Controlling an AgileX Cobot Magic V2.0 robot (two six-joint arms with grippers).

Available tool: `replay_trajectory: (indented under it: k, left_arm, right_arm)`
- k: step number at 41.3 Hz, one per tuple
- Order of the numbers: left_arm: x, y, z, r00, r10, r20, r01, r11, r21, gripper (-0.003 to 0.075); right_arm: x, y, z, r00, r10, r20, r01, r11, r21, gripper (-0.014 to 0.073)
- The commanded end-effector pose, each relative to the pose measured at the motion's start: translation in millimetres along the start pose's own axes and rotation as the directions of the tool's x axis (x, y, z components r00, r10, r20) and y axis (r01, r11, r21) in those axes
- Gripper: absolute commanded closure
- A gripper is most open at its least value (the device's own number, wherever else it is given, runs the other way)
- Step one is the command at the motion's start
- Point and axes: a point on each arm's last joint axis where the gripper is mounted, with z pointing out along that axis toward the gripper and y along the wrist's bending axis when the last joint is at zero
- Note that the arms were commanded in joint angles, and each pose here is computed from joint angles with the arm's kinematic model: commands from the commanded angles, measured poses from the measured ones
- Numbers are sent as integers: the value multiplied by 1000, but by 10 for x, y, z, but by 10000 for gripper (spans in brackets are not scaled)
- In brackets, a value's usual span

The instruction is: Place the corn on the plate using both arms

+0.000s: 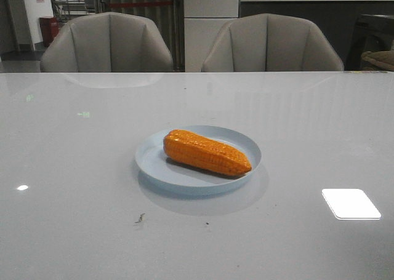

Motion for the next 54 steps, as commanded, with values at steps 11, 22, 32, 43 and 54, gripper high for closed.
replay_trajectory:
  k: [11, 22, 32, 43, 54]
  left_arm:
    - [32, -3, -7, 997, -14, 70, 15, 1000, -9, 631]
    - [32, -3, -7, 997, -14, 70, 15, 1000, -9, 631]
    - [32, -3, -7, 997, -14, 70, 15, 1000, -9, 631]
    - [32, -3, -7, 997, -14, 70, 15, 1000, -9, 631]
    - [32, -3, -7, 997, -14, 70, 15, 1000, -9, 631]
  right_arm:
    - [348, 52, -200, 853, 154, 498, -152, 987, -45, 568]
    - [724, 41, -297, 650, 130, 749, -172, 985, -22, 568]
    - [999, 55, -9, 724, 140, 675, -179, 984, -11, 568]
    - [1107, 99, 79, 821, 154, 550, -164, 986, -31, 568]
    - [1133, 109, 96, 840, 156, 520, -161, 986, -35, 568]
